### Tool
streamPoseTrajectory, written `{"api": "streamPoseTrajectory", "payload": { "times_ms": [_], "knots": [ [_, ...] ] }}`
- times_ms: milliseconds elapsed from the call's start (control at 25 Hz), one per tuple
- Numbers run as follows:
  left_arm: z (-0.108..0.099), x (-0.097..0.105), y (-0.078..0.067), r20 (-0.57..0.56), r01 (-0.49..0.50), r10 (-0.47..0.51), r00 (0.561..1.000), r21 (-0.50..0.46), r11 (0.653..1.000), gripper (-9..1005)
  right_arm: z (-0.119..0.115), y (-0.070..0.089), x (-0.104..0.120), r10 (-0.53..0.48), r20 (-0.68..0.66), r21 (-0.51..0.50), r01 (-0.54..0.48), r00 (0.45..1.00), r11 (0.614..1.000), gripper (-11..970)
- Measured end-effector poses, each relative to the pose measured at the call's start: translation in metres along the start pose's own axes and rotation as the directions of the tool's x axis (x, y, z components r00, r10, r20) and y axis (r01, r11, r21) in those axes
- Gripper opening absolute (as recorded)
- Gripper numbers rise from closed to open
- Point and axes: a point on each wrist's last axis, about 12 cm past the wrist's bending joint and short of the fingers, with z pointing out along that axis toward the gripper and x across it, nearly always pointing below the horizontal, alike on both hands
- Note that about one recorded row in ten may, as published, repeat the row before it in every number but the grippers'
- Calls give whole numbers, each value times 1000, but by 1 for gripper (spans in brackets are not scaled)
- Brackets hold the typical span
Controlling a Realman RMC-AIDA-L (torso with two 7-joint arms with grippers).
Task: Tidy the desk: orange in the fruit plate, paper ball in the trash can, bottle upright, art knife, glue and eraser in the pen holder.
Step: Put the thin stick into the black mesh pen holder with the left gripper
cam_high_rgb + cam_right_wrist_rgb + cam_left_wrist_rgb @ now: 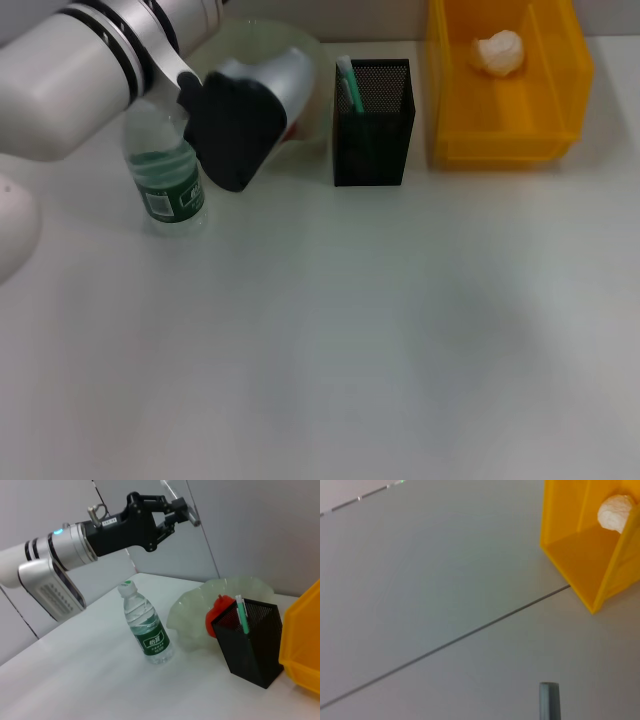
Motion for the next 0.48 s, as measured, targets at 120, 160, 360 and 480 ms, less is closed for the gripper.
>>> {"api": "streamPoseTrajectory", "payload": {
  "times_ms": [120,160,360,480],
  "knots": [
    [2,-2,-4,4,-44,44,999,-9,999,187,1,1,1,2,-1,-4,-2,1000,1000,667],
    [3,-3,-7,5,-60,60,998,-9,998,187,2,1,1,3,-1,-5,-3,1000,1000,668],
    [9,-9,-29,11,-176,176,984,-9,984,189,5,0,7,2,7,-18,-2,1000,1000,669],
    [11,-15,-35,13,-219,220,976,-30,975,190,7,-1,9,2,13,-21,-2,1000,1000,669]
  ]
}}
